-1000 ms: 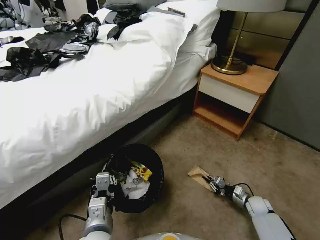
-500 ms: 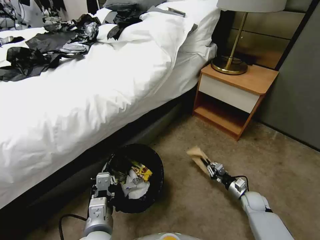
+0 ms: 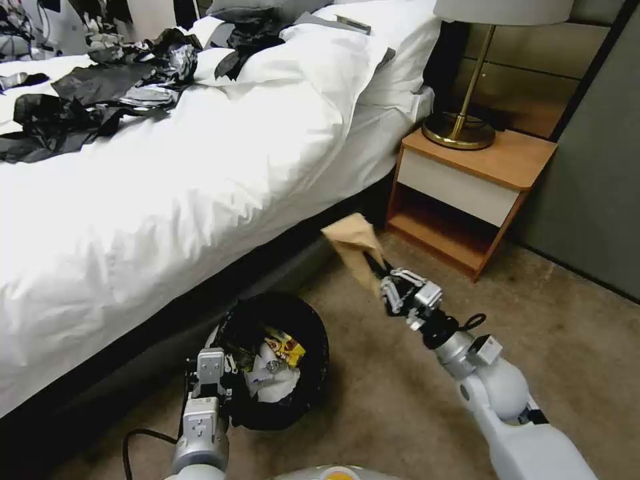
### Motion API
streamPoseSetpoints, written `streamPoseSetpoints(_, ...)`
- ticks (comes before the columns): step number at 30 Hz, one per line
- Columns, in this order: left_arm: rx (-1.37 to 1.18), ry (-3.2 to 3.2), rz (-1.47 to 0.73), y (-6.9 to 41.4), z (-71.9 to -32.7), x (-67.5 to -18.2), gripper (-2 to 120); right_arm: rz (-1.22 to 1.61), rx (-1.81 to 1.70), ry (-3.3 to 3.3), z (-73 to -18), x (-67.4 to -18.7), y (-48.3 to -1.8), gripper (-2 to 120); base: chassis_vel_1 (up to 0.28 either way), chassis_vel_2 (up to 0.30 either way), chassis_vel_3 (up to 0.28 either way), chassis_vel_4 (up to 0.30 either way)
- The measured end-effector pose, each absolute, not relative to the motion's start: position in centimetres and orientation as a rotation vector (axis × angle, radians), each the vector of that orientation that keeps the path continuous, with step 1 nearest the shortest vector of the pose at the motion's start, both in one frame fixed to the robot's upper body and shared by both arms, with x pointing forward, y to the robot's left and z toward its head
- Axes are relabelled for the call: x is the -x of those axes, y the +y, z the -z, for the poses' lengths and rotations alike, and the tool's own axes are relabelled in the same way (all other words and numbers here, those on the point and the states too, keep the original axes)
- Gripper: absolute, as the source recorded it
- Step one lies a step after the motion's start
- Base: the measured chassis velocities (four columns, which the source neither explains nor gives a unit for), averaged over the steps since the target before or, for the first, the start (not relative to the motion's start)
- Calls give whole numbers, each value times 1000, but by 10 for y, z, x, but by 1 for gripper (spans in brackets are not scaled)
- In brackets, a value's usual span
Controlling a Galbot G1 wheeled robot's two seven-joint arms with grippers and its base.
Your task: Pick up the trash bin, then pick up the garbage from the floor and place it into the trash bin.
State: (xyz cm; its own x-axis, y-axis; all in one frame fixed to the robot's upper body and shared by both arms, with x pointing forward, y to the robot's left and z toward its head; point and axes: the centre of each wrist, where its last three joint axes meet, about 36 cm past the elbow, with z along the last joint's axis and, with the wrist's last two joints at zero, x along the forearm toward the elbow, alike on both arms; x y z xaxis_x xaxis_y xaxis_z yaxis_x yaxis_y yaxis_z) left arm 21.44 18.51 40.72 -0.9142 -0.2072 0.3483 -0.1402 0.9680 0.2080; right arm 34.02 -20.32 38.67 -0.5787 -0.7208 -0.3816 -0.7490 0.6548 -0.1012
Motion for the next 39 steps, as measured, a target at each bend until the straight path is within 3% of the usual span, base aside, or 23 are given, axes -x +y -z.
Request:
streamPoseSetpoints(8, -241, -2738, 261, 183, -406, -212, 1, -128, 1381, 2530, -347, -306, -155, 0, 0, 0, 0, 0)
streamPoseSetpoints(16, -240, -2738, 260, 182, -406, -212, 1, -122, 1435, 2558, -322, -311, -124, 0, 0, 0, 0, 0)
streamPoseSetpoints(32, -226, -2738, 258, 175, -405, -210, 1, -39, 1471, 2646, -274, -324, -120, 0, 0, 0, 0, 0)
streamPoseSetpoints(39, -230, -2742, 260, 176, -406, -211, 1, 1, 1492, 2654, -268, -316, -123, 23, 0, 0, 0, 0)
